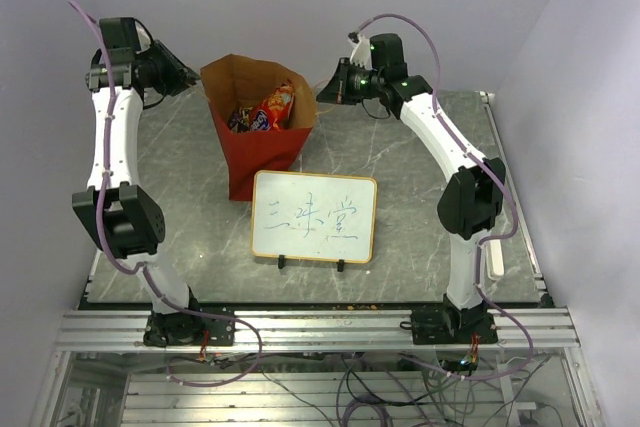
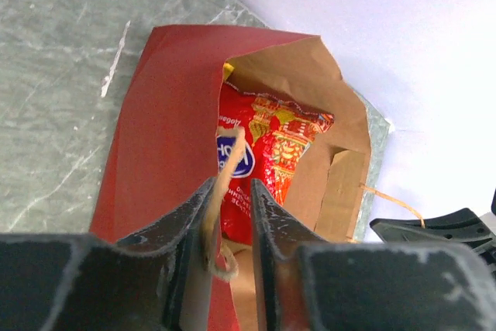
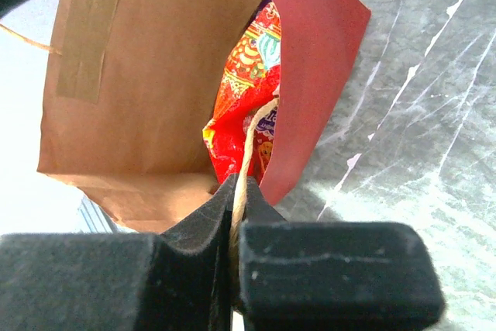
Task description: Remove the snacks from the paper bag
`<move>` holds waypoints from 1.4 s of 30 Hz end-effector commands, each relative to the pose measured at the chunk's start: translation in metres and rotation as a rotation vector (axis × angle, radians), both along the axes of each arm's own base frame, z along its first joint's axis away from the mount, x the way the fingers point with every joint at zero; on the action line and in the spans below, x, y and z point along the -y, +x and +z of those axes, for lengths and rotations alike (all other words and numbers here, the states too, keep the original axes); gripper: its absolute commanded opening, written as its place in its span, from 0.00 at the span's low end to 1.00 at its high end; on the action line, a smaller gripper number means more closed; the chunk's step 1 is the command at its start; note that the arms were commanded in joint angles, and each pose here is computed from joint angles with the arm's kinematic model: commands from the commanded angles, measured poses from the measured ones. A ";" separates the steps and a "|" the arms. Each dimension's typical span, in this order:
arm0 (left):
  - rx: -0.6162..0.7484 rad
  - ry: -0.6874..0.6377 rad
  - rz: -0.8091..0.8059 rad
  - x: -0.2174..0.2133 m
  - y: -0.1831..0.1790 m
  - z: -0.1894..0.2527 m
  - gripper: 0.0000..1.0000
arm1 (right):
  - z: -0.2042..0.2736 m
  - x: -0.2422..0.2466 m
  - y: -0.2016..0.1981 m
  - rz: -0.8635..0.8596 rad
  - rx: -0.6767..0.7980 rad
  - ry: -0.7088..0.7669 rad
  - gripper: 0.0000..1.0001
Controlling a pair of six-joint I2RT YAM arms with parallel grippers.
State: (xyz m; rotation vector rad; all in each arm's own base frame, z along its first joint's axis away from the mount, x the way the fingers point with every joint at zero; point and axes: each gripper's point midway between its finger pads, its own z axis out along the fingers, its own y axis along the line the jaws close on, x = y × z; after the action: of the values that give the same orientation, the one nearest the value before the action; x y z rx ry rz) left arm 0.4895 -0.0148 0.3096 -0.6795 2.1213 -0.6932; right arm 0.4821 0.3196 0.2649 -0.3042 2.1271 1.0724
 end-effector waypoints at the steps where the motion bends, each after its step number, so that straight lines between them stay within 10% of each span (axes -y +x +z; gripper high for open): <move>1: 0.106 -0.019 -0.039 0.006 0.015 0.031 0.27 | 0.026 0.003 -0.010 0.030 0.056 0.001 0.00; 5: 0.158 -0.029 -0.046 0.008 0.022 0.047 0.08 | 0.025 0.004 -0.010 0.034 0.062 -0.010 0.00; 22: 0.654 -0.244 -0.398 0.108 0.069 0.155 0.07 | 0.015 -0.014 -0.032 0.158 0.082 -0.075 0.00; 42: 0.302 -0.238 -0.440 0.150 -0.004 0.085 0.07 | -0.022 0.018 -0.091 0.087 0.034 -0.332 0.05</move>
State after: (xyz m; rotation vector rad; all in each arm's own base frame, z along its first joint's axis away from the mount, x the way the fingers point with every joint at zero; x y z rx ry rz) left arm 0.5142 -0.1627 0.3765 -0.2278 1.9240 -1.2467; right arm 0.3880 0.3192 0.2179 -0.6089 2.3142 0.8513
